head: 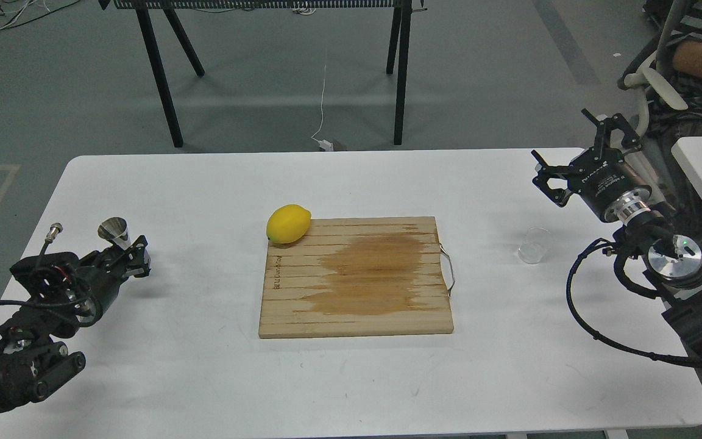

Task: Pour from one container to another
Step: 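Grasp the metal jigger with the left gripper and lift it, then carry the jigger with the left gripper onto the wooden board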

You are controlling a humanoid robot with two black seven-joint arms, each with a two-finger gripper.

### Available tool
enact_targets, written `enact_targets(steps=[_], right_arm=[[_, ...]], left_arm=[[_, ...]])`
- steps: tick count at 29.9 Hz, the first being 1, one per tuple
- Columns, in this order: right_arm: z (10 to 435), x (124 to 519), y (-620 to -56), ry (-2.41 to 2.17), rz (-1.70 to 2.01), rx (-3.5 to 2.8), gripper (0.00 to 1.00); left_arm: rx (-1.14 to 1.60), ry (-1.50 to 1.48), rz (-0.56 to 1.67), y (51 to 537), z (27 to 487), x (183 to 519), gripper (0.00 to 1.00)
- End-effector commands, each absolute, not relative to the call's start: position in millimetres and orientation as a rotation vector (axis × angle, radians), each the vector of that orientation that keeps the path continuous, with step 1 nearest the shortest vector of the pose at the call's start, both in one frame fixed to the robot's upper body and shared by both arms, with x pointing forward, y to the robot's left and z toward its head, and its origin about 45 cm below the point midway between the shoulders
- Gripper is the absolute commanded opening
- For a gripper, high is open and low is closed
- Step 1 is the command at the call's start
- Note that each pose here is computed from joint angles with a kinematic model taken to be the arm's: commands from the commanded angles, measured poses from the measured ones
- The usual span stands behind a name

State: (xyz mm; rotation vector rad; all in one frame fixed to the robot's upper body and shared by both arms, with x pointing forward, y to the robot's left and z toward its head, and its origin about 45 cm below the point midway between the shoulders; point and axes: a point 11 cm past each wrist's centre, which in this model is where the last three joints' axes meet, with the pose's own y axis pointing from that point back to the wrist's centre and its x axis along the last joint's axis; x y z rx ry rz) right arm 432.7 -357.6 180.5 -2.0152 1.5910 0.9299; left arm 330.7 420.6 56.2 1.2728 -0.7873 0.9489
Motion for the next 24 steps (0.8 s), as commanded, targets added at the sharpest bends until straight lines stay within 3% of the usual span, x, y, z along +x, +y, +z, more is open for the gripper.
enact_targets(steps=[1, 12, 19, 24], right_arm=[[181.0, 432.9, -357.4, 1.590, 0.929, -2.016, 1.00], [181.4, 433.3, -357.7, 1.590, 0.927, -2.015, 1.00], [186.3, 432.9, -369.1, 1.614, 0.906, -2.017, 1.00], [194.3, 432.5, -386.1, 1.651, 0.871, -2.017, 1.00]], left_arm=[[1.275, -0.792, 0.952, 421.6, 56.7, 330.5, 0.02], [1.228, -0.866, 0.989, 414.5, 75.3, 346.1, 0.00], [1.141, -1.011, 0.941, 408.0, 126.5, 366.9, 0.00], [1.004, -1.150, 0.882, 374.7, 175.2, 383.3, 0.00]])
